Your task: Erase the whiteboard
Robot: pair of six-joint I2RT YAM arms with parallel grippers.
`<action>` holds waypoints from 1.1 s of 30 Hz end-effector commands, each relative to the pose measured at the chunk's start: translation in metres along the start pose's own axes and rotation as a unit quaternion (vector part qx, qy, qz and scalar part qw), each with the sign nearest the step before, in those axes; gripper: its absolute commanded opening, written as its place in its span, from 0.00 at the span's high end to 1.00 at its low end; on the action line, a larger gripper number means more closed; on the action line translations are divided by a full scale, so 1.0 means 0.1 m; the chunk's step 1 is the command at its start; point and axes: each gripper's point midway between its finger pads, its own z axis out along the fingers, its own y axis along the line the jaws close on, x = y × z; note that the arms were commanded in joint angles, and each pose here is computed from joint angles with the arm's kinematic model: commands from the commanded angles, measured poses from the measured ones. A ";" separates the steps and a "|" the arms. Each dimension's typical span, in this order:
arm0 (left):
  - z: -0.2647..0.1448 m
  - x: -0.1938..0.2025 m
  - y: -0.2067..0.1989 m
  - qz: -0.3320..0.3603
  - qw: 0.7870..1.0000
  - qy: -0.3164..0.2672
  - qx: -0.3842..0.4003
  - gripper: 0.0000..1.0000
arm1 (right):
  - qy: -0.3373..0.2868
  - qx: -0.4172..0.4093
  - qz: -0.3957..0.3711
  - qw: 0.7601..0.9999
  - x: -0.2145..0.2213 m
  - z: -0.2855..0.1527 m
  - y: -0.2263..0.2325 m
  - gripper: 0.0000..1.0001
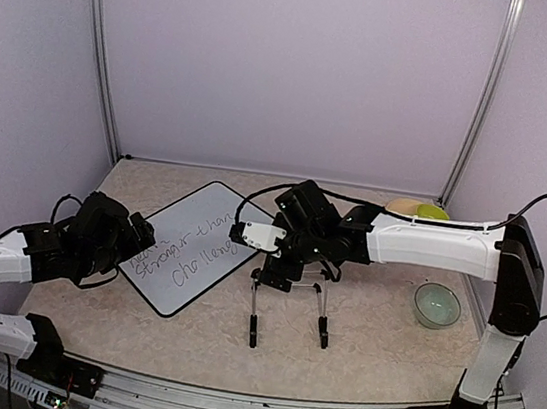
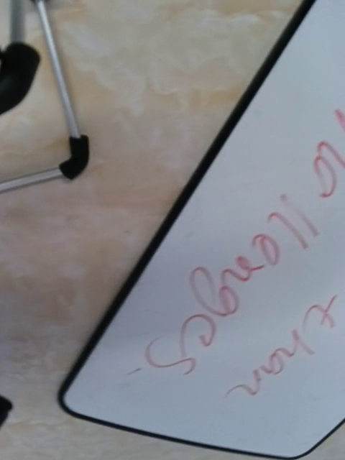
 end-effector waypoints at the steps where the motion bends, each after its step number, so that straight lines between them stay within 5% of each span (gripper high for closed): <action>1: 0.10 0.05 0.09 -0.021 0.999 0.025 -0.001 0.01 | -0.018 -0.027 -0.017 0.999 -0.23 0.00 0.10 0.00; 9: 0.17 0.12 0.12 -0.064 0.997 0.051 -0.004 0.01 | 0.001 -0.132 0.017 0.991 -0.23 -0.67 0.22 0.00; 16: 0.19 0.26 0.19 -0.133 0.988 0.078 -0.019 0.01 | -0.089 -0.052 0.123 0.987 -0.57 -1.00 -0.85 0.00; 25: 0.19 0.47 0.35 -0.187 0.974 0.115 -0.062 0.01 | -0.149 0.002 0.292 0.945 -0.41 -0.55 -2.34 0.00; 33: 0.26 0.68 0.59 -0.217 0.964 0.122 -0.092 0.01 | -0.185 0.027 0.319 0.929 -0.05 0.17 -2.65 0.00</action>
